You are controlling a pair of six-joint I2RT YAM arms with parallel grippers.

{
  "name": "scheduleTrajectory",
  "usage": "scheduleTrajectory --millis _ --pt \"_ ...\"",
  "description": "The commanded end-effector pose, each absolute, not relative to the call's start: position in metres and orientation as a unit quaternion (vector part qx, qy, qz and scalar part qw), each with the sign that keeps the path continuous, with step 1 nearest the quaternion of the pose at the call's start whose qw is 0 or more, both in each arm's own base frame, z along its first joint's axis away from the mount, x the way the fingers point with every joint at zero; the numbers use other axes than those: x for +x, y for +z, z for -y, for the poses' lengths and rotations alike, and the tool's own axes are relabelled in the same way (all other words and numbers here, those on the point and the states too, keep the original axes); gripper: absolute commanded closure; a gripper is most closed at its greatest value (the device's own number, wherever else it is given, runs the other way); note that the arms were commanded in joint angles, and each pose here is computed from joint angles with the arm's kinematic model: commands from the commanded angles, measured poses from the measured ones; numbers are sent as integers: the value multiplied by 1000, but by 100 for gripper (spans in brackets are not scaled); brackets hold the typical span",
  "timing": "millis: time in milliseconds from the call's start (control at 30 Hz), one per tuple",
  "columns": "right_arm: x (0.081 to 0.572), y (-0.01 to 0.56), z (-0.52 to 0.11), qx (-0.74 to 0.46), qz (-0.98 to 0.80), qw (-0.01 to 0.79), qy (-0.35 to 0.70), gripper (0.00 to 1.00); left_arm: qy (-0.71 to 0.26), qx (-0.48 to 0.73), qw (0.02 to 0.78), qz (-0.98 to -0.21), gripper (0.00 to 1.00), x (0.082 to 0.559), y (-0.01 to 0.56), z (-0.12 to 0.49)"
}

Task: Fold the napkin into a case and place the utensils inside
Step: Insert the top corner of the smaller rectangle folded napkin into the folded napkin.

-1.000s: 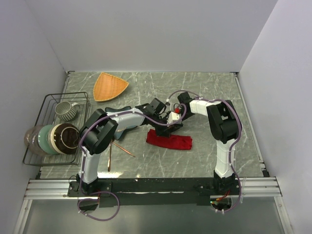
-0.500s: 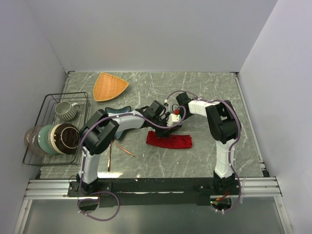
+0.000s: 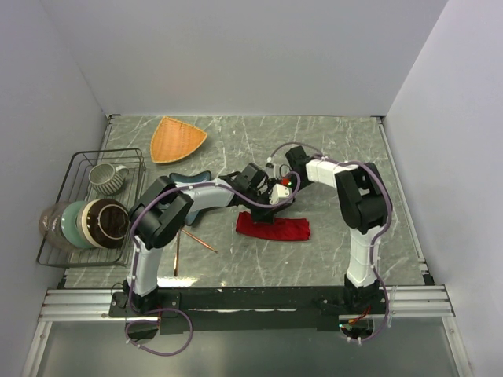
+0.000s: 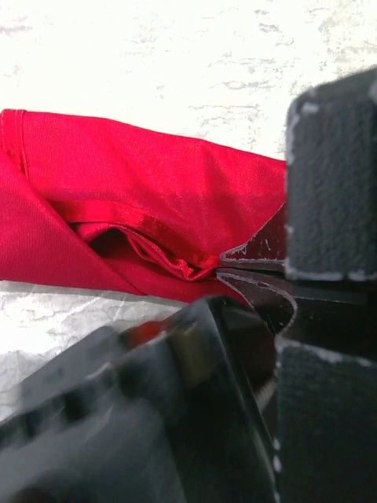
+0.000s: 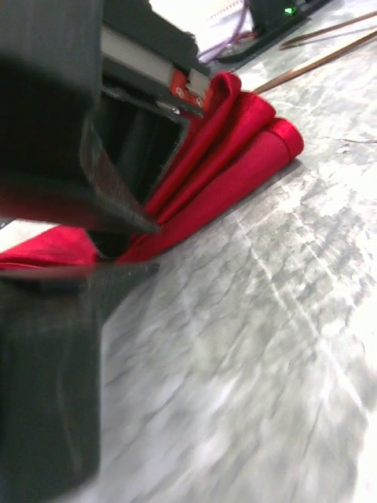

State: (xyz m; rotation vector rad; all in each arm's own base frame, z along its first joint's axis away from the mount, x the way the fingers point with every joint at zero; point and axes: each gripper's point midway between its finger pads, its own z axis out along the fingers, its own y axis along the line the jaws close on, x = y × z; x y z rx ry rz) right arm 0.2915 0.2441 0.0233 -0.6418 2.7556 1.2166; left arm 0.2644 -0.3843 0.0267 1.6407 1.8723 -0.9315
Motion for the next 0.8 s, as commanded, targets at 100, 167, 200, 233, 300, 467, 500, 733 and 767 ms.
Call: scheduleTrajectory --millis 100,167,200,233,300,467,500,733,767 --pt "335 97 -200 -163 -911 132 354 40 -337 600 194 -699 99 257 -1 375" --pt "339 106 -183 -149 -917 149 337 39 -341 596 193 -701 99 260 0 375" --pt "340 106 -167 -139 -924 152 324 34 -344 592 190 -704 99 260 0 375" --pt "339 113 -159 -140 -925 165 313 31 -347 590 189 -704 99 260 0 375" --pt "328 105 -139 -136 -937 165 277 28 -350 585 186 -707 99 263 -2 374" --pt "316 123 -89 -64 -935 269 220 27 -362 572 175 -715 99 266 -5 375" --pt "318 137 -82 -63 -927 306 209 26 -364 571 175 -715 99 266 -4 376" --pt "293 139 -68 -157 -912 357 128 26 -366 564 165 -722 99 266 -11 375" --pt "289 137 -80 -186 -907 358 122 26 -367 563 162 -723 99 265 -13 375"
